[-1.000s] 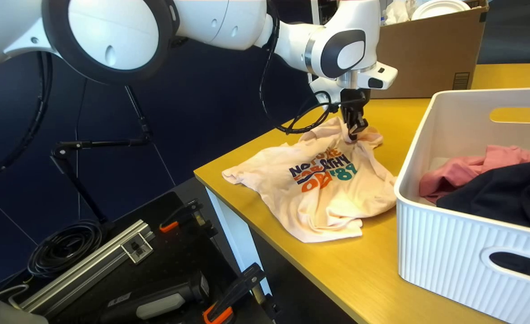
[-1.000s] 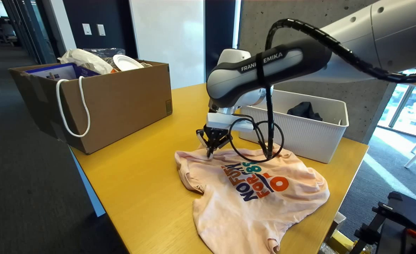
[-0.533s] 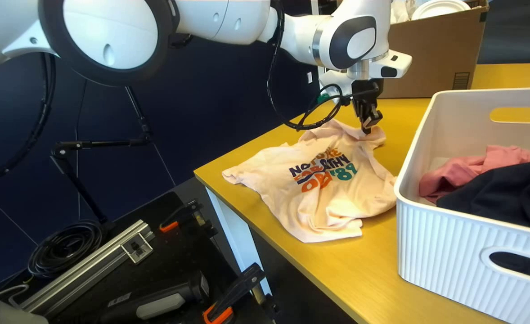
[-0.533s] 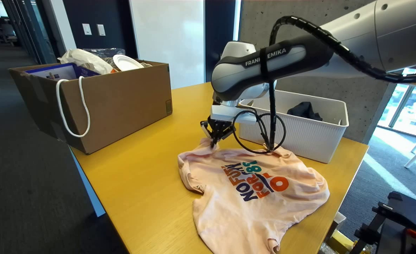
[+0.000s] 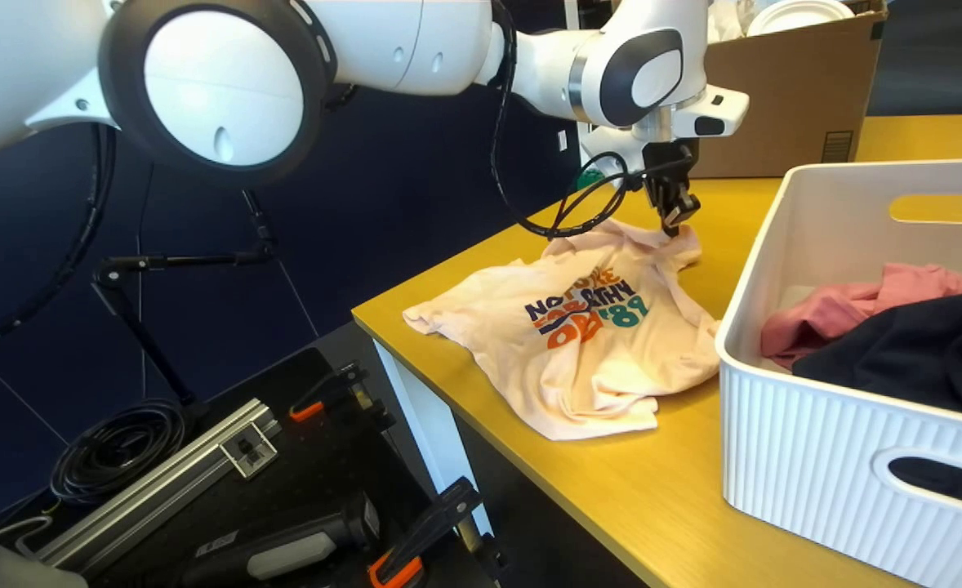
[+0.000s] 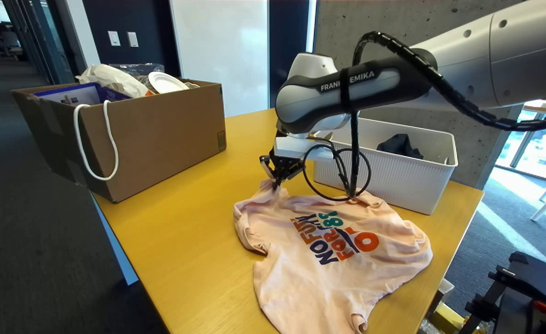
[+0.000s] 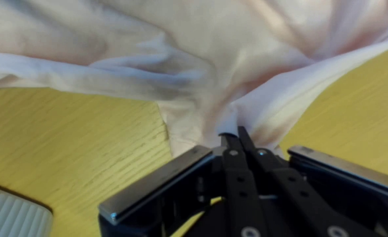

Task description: Straighten the pink shirt

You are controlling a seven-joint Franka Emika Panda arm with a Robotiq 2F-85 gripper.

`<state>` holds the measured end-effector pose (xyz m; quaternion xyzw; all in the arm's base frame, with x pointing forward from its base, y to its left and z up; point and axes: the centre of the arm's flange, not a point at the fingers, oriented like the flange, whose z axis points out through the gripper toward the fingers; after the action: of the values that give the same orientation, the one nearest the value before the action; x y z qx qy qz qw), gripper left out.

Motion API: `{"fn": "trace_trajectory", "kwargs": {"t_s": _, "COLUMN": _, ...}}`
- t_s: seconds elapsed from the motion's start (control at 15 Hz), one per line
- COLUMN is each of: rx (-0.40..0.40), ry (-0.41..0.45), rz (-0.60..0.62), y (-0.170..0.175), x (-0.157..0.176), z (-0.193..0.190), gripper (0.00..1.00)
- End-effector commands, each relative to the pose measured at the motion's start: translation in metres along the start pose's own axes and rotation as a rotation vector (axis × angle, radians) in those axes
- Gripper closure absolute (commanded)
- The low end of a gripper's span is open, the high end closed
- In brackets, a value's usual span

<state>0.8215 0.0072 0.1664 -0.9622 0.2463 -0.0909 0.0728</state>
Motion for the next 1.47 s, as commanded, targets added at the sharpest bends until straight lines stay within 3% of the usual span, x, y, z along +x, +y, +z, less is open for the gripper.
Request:
{"fn": "trace_trajectory", "kwargs": {"t_s": 0.0, "rx": 0.035, "ry": 0.041, "rz": -0.022, "y": -0.033, "x": 0.038, "z": -0.018, "gripper": 1.0}}
{"fn": "trace_trajectory", "kwargs": {"t_s": 0.4, "rx": 0.051, "ry": 0.034, "rz": -0.035, "y": -0.048, "x": 0.046, "z": -0.003, "gripper": 0.98}}
{"fn": "trace_trajectory", "kwargs": {"t_s": 0.53, "rx": 0.037, "ry": 0.045, "rz": -0.035, "y": -0.047, "x": 0.044, "z": 0.003, "gripper": 0.72}}
{"fn": "trace_trajectory", "kwargs": {"t_s": 0.87, "rx": 0.037, "ry": 0.114, "rz": -0.074, "y": -0.052, "x": 0.026, "z": -0.03, "gripper": 0.38}}
{"fn": "trace_trajectory", "kwargs": {"t_s": 1.2, "rx": 0.047, "ry": 0.071, "rz": -0.061, "y": -0.063, "x": 0.004, "z": -0.065, "gripper": 0.01}}
{"fn": "trace_trajectory", "kwargs": {"t_s": 1.4, "rx": 0.007, "ry": 0.031, "rz": -0.077, "y": -0.061, "x": -0.021, "z": -0.093, "gripper": 0.0}}
